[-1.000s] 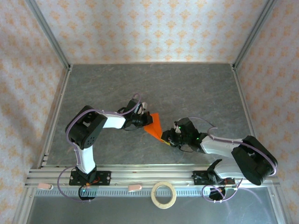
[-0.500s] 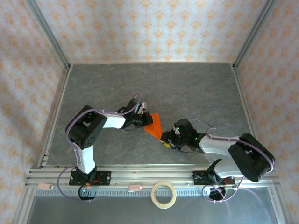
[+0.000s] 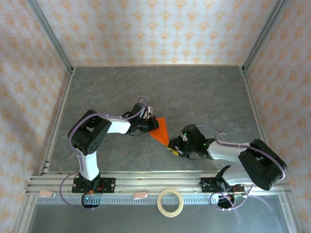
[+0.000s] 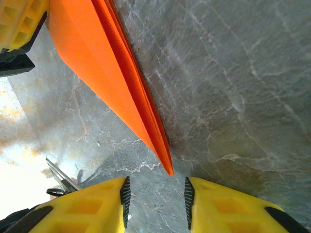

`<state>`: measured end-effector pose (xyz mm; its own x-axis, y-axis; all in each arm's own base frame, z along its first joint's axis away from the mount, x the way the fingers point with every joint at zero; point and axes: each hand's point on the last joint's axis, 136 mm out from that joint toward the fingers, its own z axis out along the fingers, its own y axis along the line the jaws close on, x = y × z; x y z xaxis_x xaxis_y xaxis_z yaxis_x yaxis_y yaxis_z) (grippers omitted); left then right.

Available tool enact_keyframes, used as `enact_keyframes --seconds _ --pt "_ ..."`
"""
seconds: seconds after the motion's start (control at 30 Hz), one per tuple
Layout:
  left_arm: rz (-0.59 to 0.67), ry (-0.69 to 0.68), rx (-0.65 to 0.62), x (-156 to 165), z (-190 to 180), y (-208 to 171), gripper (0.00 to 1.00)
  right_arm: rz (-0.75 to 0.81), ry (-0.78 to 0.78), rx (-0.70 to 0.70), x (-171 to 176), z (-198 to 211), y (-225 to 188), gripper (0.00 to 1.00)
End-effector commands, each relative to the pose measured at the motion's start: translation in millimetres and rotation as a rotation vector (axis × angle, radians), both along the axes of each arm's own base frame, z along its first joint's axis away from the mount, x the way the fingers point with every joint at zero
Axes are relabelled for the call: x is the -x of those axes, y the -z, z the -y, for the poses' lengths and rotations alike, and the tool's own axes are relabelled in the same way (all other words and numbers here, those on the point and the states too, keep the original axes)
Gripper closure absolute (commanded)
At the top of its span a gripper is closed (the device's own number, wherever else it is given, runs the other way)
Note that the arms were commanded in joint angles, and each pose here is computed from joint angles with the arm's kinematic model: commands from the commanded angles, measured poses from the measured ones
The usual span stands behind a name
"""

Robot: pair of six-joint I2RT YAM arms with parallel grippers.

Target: Fold a paper plane with a square sheet of paper (pick it up from the middle)

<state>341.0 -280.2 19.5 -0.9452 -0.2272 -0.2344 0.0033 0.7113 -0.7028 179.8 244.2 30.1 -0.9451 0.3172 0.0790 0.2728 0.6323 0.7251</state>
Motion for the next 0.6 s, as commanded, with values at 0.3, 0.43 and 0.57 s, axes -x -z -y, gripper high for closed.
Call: enact_keyframes --seconds 0.3,0.43,0.57 --pt "-0.111 -0.021 -0.083 18.1 -19.5 37.3 1.00 0.028 0.010 -0.020 -9.6 -8.4 -2.9 0.63" --pt "-0.111 -0.020 -0.081 17.8 -19.2 36.8 1.00 0.030 0.010 -0.018 -10.8 -9.3 -3.0 0.63" --pt "-0.109 -0.020 -0.079 17.6 -18.5 36.3 1.00 0.050 0.016 -0.019 -14.9 -10.3 -6.2 0.63"
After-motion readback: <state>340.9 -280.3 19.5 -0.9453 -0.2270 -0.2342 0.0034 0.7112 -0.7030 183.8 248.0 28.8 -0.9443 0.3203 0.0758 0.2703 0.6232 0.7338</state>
